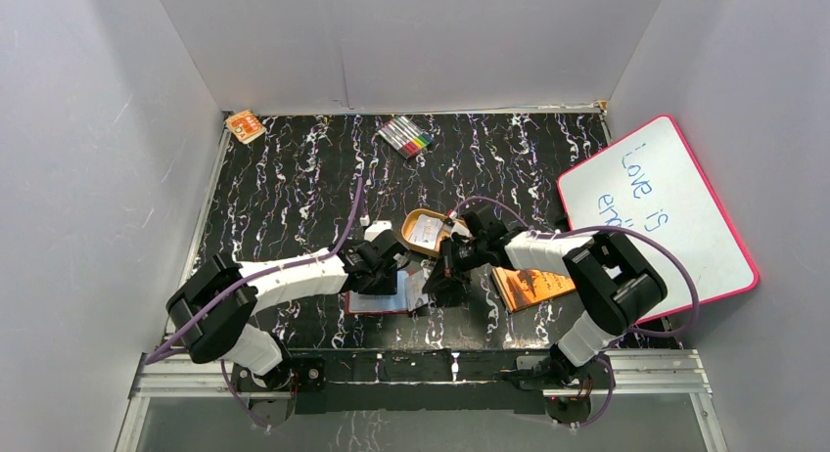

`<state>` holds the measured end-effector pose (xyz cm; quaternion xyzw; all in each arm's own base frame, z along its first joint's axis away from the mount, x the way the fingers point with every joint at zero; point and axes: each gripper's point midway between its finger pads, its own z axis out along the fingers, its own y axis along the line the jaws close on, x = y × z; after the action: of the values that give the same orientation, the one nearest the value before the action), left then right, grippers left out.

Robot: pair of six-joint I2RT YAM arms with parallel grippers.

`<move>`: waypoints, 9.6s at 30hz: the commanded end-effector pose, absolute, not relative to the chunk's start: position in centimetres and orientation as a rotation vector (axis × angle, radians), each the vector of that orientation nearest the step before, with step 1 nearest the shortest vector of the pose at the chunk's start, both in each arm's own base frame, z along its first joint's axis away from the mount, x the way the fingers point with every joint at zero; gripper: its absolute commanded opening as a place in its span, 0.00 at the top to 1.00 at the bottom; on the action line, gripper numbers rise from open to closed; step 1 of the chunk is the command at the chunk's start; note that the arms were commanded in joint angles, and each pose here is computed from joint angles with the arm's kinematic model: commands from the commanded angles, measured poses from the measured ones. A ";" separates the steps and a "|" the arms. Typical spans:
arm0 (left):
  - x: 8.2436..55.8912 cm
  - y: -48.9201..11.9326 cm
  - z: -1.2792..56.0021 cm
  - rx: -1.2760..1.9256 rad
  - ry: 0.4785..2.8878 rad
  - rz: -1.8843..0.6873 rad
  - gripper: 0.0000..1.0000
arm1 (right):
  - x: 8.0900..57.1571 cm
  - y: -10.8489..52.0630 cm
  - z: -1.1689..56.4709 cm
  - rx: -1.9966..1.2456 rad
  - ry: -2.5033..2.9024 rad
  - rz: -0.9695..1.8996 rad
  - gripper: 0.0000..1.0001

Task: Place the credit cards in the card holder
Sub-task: Turn over the card slot in the card holder, then insert the credit card into the card holder.

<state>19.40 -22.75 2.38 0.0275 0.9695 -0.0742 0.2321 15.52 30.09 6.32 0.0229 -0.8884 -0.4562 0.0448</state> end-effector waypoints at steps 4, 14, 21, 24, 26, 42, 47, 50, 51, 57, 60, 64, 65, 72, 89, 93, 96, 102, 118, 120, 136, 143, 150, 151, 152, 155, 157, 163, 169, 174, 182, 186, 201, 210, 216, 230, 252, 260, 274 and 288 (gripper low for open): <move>19.8 -21.6 5.2 0.106 2.627 -0.136 0.53 | 16.2 31.3 7.4 0.189 -2.694 -1.466 1.00; 19.9 -21.7 5.4 0.104 2.620 -0.139 0.46 | 15.9 32.4 7.4 0.248 -2.668 -1.487 1.00; 19.6 -21.5 3.2 0.147 2.671 -0.078 0.46 | 15.5 32.5 7.1 0.250 -2.665 -1.480 1.00; 19.6 -21.5 2.5 0.159 2.679 -0.061 0.50 | 15.4 32.4 7.1 0.249 -2.668 -1.480 1.00; 19.4 -21.1 1.9 0.169 2.691 -0.035 0.52 | 15.3 32.3 7.2 0.252 -2.669 -1.479 1.00; 18.3 -18.9 0.5 0.151 2.708 0.045 1.00 | 15.6 30.6 9.1 0.292 -2.831 -1.407 1.00; 18.2 -18.8 0.4 0.135 2.708 0.045 1.00 | 15.8 31.3 10.7 0.336 -2.809 -1.474 1.00; 18.2 -18.7 0.4 0.127 2.706 0.043 1.00 | 15.4 32.2 11.0 0.387 -2.773 -1.486 1.00; 18.2 -18.7 0.4 0.126 2.706 0.042 1.00 | 15.2 32.4 10.9 0.403 -2.767 -1.476 1.00; 18.2 -18.7 0.5 0.124 2.703 0.039 1.00 | 14.6 33.4 9.8 0.437 -2.742 -1.429 1.00; 18.2 -18.6 0.5 0.122 2.701 0.039 1.00 | 14.8 33.4 9.3 0.421 -2.755 -1.406 1.00; 18.1 -18.5 0.5 0.120 2.702 0.038 1.00 | 14.9 33.4 8.9 0.406 -2.762 -1.391 1.00; 18.1 -18.5 0.5 0.120 2.702 0.040 1.00 | 14.9 33.4 8.8 0.403 -2.761 -1.388 1.00; 18.1 -18.6 0.5 0.121 2.701 0.037 1.00 | 14.8 33.5 8.4 0.399 -2.747 -1.378 1.00; 19.2 -20.2 3.4 0.132 2.659 -0.042 0.73 | 15.1 36.2 7.5 0.413 -2.642 -1.466 1.00; 19.6 -20.3 5.2 0.144 2.632 -0.053 0.56 | 15.2 36.5 7.3 0.403 -2.638 -1.477 1.00; 20.1 -20.6 6.9 0.154 2.603 -0.069 0.49 | 15.2 36.8 7.3 0.402 -2.640 -1.478 1.00; 20.5 -20.7 9.6 0.154 2.568 -0.094 0.44 | 15.1 37.4 7.6 0.415 -2.638 -1.486 1.00; 19.0 -17.0 9.1 -0.007 2.533 -0.050 0.43 | 15.6 40.5 7.2 0.436 -2.631 -1.474 1.00; 18.8 -16.2 8.6 -0.028 2.531 -0.026 0.44 | 15.7 40.8 6.9 0.428 -2.632 -1.463 1.00; 19.6 -12.1 4.8 -0.442 2.599 -0.201 0.49 | 17.3 37.4 8.8 0.254 -2.790 -1.610 1.00; 19.1 -12.0 2.8 -0.585 2.652 -0.274 0.53 | 17.0 38.1 8.5 0.195 -2.708 -1.656 1.00; 17.6 -11.6 1.2 -0.634 2.694 -0.284 0.57 | 16.3 38.1 7.2 0.174 -2.672 -1.596 1.00; 17.5 -11.6 1.1 -0.643 2.694 -0.286 0.57 | 16.2 38.1 7.0 0.166 -2.670 -1.587 1.00; 17.4 -11.5 1.1 -0.648 2.693 -0.287 0.58 | 16.1 38.1 6.9 0.161 -2.667 -1.579 1.00; 17.1 -11.3 0.9 -0.663 2.694 -0.279 0.62 | 15.9 38.0 6.5 0.151 -2.662 -1.563 1.00; 17.0 -11.2 0.7 -0.675 2.696 -0.270 0.65 | 15.8 38.1 6.3 0.151 -2.657 -1.557 1.00; 16.6 -11.3 0.6 -0.689 2.708 -0.279 0.68 | 15.6 38.7 6.0 0.165 -2.639 -1.543 1.00; 16.5 -11.4 0.7 -0.694 2.708 -0.295 0.69 | 15.4 39.1 5.7 0.167 -2.632 -1.533 1.00; 16.5 -11.3 1.1 -0.711 2.700 -0.287 0.69 | 15.4 39.2 5.5 0.159 -2.629 -1.531 1.00; 17.0 -11.0 2.5 -0.724 2.672 -0.264 0.66 | 16.2 39.6 5.4 0.085 -2.641 -1.560 1.00; 17.4 -10.9 3.3 -0.709 2.663 -0.261 0.64 | 16.5 40.1 5.1 0.079 -2.642 -1.556 1.00; 17.2 -9.6 3.0 -0.757 2.654 -0.148 0.73 | 17.5 39.2 2.7 -0.014 -2.797 -1.451 1.00; 16.3 -10.6 1.0 -0.744 2.728 -0.197 0.77 | 17.6 39.9 2.8 -0.009 -2.812 -1.462 1.00; 15.6 -11.4 0.1 -0.739 2.769 -0.257 0.82 | 17.6 40.4 3.0 -0.010 -2.821 -1.467 1.00; 15.1 -11.8 -0.3 -0.736 2.785 -0.304 0.87 | 17.1 41.7 3.0 0.038 -2.815 -1.471 1.00; 15.1 -11.2 -0.3 -0.759 2.772 -0.256 0.86 | 18.2 39.4 2.1 -0.037 -3.009 -1.274 1.00; 15.1 -11.1 -0.5 -0.761 2.780 -0.243 0.85 | 18.3 39.2 2.8 -0.031 -3.030 -1.291 1.00; 15.0 -11.1 -0.5 -0.764 2.782 -0.239 0.86 | 18.3 38.7 3.0 -0.031 -3.052 -1.288 1.00; 14.9 -11.5 -0.5 -0.762 2.790 -0.276 0.86 | 17.9 40.3 3.0 0.023 -2.976 -1.352 1.00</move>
<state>17.74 -12.60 1.57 -0.2611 0.9422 -0.1265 0.1674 17.81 39.82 3.36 -0.0052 -0.9084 -0.4137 -0.0599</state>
